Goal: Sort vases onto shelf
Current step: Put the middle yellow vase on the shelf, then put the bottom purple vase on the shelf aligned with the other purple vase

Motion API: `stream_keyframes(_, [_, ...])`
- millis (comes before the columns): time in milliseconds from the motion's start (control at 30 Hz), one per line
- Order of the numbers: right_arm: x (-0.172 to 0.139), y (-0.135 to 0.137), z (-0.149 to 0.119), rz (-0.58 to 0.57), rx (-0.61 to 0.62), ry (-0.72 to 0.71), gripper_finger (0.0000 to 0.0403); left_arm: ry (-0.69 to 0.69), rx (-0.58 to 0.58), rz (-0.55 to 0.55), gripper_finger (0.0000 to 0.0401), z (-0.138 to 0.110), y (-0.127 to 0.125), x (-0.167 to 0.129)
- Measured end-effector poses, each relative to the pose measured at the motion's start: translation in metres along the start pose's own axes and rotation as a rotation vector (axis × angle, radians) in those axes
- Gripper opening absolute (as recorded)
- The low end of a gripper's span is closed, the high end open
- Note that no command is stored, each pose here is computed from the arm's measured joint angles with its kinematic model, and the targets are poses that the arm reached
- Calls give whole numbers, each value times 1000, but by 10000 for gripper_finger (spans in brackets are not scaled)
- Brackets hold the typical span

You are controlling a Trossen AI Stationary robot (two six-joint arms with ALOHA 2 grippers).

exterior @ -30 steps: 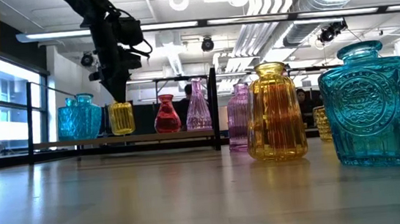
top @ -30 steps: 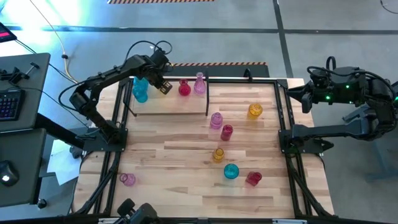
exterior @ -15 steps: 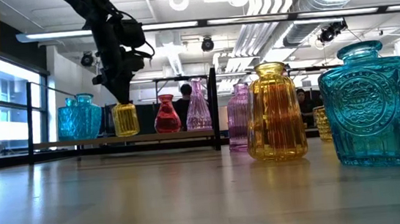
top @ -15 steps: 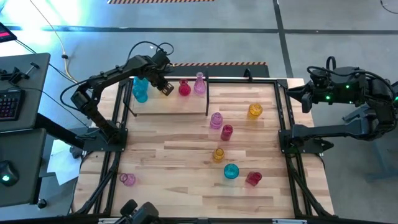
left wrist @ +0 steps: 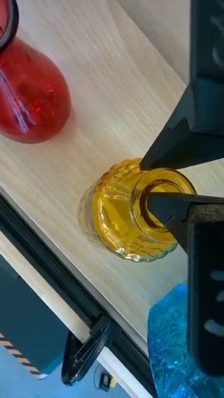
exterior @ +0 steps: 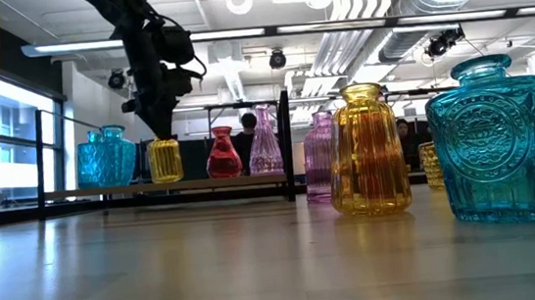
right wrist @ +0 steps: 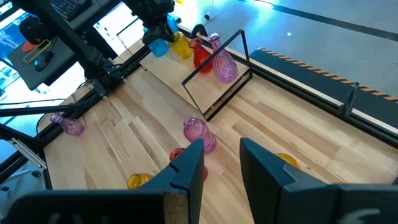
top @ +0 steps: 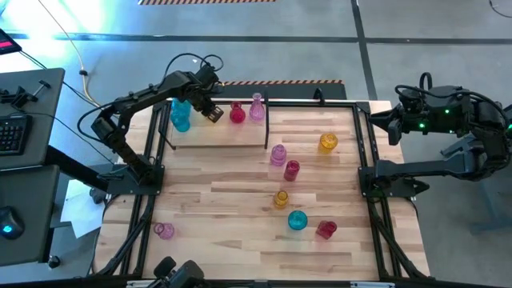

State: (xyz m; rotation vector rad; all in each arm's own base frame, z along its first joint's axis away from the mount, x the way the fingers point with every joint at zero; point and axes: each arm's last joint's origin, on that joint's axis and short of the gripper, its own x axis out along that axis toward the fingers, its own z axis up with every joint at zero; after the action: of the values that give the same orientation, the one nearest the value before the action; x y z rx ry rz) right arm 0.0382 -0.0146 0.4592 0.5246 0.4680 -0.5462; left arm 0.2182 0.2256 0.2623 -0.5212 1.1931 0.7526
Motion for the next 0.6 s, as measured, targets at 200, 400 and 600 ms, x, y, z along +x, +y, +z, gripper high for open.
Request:
stream_keyframes(200, [0,0,0,1,0,1,87,-34,-1,-2,60,7,0,-9])
stream_keyframes(400, [0,0,0,2,0,1,87,-43,6,-6,94,9,0,-15])
stream_keyframes(600, [0,0,0,2,-4,1,87,7,18,6,118,4,1,-15])
